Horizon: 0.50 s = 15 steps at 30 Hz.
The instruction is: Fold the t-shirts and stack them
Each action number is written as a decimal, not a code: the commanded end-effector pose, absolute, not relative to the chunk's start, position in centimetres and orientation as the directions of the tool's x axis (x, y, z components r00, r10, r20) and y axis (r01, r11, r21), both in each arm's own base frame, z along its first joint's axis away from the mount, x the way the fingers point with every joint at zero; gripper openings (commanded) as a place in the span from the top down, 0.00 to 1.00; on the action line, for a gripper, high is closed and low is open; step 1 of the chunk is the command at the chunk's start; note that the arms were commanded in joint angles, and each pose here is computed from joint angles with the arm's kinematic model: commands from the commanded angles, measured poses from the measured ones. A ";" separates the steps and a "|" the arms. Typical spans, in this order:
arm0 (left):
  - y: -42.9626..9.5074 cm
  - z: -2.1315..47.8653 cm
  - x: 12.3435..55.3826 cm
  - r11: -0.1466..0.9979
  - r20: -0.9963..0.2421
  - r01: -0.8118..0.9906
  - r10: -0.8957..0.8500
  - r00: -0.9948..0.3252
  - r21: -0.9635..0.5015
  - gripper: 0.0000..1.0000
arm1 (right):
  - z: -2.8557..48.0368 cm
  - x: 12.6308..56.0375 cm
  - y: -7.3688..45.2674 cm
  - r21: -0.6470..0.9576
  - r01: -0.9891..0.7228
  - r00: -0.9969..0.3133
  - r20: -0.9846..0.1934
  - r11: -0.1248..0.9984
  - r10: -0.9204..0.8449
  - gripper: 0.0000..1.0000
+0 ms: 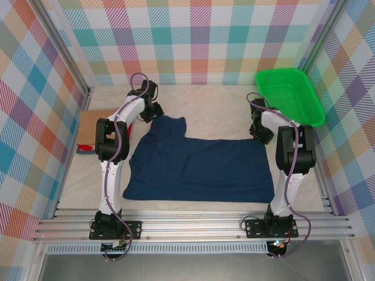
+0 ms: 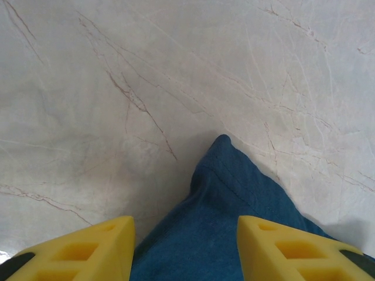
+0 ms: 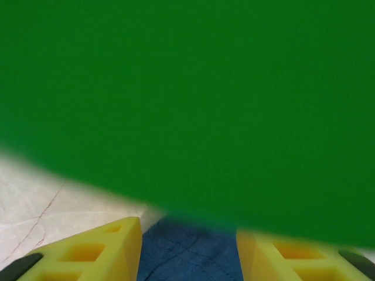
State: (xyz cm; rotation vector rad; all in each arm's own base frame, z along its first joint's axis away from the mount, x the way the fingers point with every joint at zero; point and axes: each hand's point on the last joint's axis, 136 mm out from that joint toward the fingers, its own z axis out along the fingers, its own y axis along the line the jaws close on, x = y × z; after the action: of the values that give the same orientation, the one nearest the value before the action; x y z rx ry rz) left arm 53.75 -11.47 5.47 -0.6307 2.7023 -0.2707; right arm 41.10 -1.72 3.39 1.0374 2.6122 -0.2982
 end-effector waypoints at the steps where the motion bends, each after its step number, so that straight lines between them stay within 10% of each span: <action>1: -11.2 9.0 54.3 0.879 -0.345 -0.367 -0.461 -0.818 -0.304 0.51 | 3.0 39.7 -2.0 -0.157 0.726 -0.681 -0.304 0.670 0.667 0.55; 15: -11.1 10.8 54.0 0.881 -0.367 -0.353 -0.456 -0.811 -0.314 0.52 | 1.6 39.0 -1.1 -0.174 0.757 -0.653 -0.219 0.629 0.725 0.73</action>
State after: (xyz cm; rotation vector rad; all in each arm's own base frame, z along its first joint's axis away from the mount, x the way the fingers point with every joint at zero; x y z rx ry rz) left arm 53.93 -11.63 8.04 -0.6073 2.6618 -0.3021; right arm 41.60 -1.59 3.05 1.1823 2.6212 -0.3348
